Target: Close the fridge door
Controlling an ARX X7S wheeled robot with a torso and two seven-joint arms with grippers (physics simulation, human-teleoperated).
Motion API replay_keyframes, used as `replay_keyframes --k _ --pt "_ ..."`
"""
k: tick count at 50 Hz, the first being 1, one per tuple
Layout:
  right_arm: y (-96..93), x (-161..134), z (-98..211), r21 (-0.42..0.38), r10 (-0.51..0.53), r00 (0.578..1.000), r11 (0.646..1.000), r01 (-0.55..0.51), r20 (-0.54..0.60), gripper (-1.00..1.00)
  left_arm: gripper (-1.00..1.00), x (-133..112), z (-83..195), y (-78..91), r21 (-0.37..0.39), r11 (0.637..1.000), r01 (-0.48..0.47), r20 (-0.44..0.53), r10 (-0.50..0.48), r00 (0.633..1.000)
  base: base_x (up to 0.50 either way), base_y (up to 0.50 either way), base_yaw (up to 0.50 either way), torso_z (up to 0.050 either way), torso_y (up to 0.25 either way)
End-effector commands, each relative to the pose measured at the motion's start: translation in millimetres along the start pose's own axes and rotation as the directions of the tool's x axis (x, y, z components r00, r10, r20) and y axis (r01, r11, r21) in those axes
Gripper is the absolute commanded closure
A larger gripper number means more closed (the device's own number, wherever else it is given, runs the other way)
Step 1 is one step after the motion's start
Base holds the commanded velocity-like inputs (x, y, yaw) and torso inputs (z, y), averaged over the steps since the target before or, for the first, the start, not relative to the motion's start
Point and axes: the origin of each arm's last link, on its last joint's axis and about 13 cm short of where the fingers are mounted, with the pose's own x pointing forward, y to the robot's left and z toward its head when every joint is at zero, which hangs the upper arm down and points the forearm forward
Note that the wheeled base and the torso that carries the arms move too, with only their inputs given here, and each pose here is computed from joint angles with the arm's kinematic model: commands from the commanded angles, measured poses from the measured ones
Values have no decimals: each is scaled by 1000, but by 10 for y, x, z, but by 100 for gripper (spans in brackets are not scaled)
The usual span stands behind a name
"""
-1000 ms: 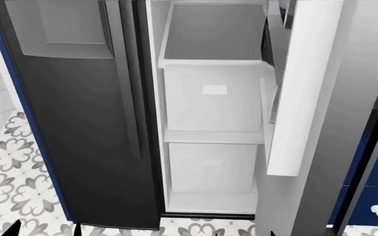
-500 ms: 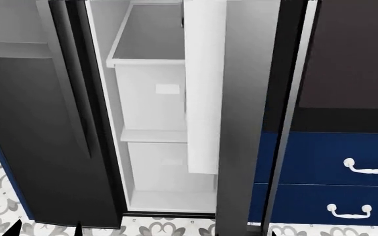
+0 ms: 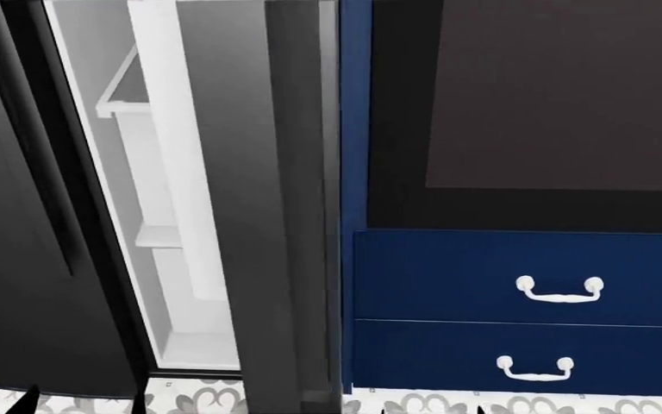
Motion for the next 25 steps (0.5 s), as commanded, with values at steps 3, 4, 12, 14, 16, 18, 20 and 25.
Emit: replay_keyframes --k 3,4,12,14,16,18,20,25 --pt "8 -18 20 10 -2 1000 1000 2 -2 -100 -100 -23 3 8 18 1000 1 2 -1 1000 0 -500 0 0 0" --pt "8 -20 21 10 -1 1000 1000 1 -2 -100 -100 -25 4 8 18 1000 1 2 -1 1000 0 -500 0 0 0" --pt "8 -25 33 13 -3 1000 1000 3 1 -100 -100 -32 11 10 18 1000 0 3 -1 1000 0 -500 0 0 0" --pt "9 -25 33 13 -3 1000 1000 3 1 -100 -100 -30 10 11 18 1000 0 3 0 1000 0 -500 0 0 0" --pt "8 -24 32 14 -3 1000 1000 3 2 -100 -100 -31 12 11 18 1000 0 4 0 1000 0 -500 0 0 0" --pt "9 -24 33 13 -2 1000 1000 2 2 -100 -100 -31 14 11 18 1000 0 4 0 1000 0 -500 0 0 0" --pt "8 -21 32 14 -3 1000 1000 3 2 -100 -100 -27 9 12 17 1000 -1 4 1 1000 0 -500 0 0 0" --pt "8 -22 29 15 -3 1000 1000 3 2 -100 -100 -29 11 12 17 1000 -1 4 1 1000 0 -500 0 0 0"
